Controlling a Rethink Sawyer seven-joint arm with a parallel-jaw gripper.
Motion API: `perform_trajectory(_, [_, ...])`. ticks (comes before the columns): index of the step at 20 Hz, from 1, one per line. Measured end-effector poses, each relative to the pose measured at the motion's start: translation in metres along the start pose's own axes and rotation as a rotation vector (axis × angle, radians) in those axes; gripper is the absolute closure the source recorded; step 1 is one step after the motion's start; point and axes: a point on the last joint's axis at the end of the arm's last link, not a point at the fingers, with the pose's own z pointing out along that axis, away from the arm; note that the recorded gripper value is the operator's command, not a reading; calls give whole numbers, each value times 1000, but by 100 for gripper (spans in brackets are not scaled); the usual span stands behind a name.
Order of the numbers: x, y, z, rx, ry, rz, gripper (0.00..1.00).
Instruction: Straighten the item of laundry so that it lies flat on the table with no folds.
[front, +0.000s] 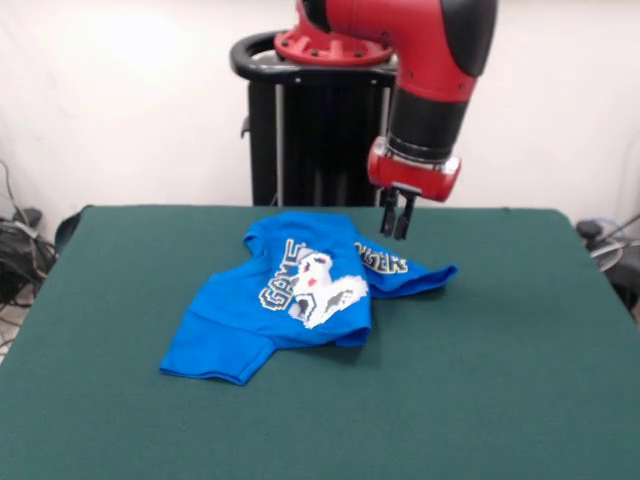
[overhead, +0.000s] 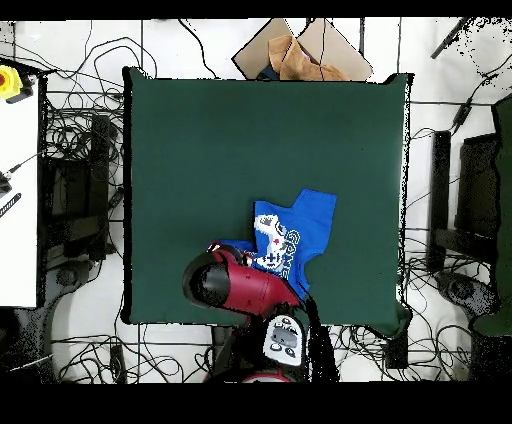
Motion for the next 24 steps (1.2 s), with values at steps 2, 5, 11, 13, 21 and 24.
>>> perform_trajectory(2, [-1, 0, 1, 1, -1, -1, 100])
perform_trajectory(5, [0, 1, 7, 7, 5, -6, 100])
perform_trajectory(11, [7, 1, 40, 23, -7, -21, 100])
perform_trajectory(13, [14, 2, 53, 30, -18, -32, 100])
perform_trajectory(21, [33, 1, 83, 44, -30, -52, 100])
perform_trajectory(24, [36, 1, 87, 47, -38, -57, 100])
